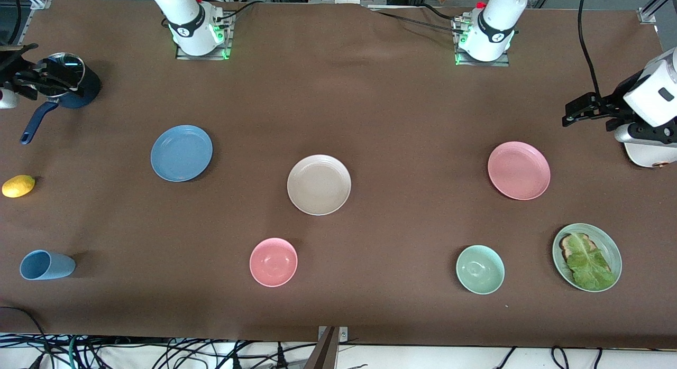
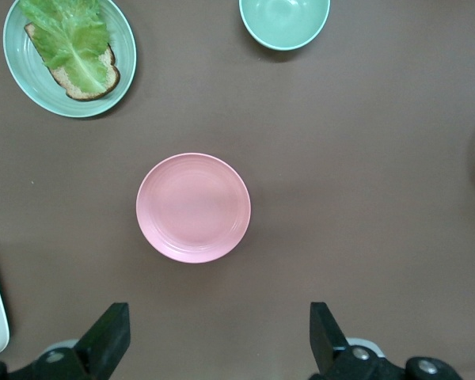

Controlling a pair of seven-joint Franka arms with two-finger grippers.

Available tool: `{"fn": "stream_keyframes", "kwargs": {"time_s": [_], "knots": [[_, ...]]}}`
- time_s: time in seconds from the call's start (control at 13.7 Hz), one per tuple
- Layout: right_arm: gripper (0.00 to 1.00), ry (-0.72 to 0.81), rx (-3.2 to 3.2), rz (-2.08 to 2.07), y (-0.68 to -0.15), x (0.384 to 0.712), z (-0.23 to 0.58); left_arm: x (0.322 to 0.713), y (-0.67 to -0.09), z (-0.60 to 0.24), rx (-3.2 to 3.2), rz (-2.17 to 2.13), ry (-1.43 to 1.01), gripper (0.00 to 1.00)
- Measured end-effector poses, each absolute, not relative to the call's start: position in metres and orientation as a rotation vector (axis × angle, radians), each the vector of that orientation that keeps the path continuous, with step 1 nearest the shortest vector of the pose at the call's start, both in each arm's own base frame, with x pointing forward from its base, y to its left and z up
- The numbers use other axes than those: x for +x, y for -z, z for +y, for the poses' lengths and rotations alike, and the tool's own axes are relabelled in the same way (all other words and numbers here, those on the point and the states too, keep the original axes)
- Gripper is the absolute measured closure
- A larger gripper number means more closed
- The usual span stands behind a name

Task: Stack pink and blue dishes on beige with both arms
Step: 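Move the left gripper toward the pink plate's rim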

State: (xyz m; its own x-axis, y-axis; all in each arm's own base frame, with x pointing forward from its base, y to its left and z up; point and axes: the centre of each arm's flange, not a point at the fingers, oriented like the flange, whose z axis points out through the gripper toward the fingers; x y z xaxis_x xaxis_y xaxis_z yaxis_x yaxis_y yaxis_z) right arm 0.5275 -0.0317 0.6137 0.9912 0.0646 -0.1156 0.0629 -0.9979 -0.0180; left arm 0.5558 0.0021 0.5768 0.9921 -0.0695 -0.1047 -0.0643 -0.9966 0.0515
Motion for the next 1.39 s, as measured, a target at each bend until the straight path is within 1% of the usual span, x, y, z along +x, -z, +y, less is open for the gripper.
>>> {"fn": "stream_keyframes", "kwargs": {"time_s": [1.02, 1.17, 1.39], "knots": [[0.0, -0.162, -3.123, -0.084, -0.611, 0.532, -0.037, 0.557, -0.573, 0.002, 3.087, -0.104, 0.174, 0.0], [0.0, -0.153, -3.124, -0.084, -0.611, 0.533, -0.037, 0.561, -0.565, 0.002, 3.084, -0.101, 0.198, 0.0], [0.0, -0.149, -3.124, -0.084, -0.609, 0.535, -0.037, 0.572, -0.535, 0.004, 3.077, -0.077, 0.28, 0.0]]}}
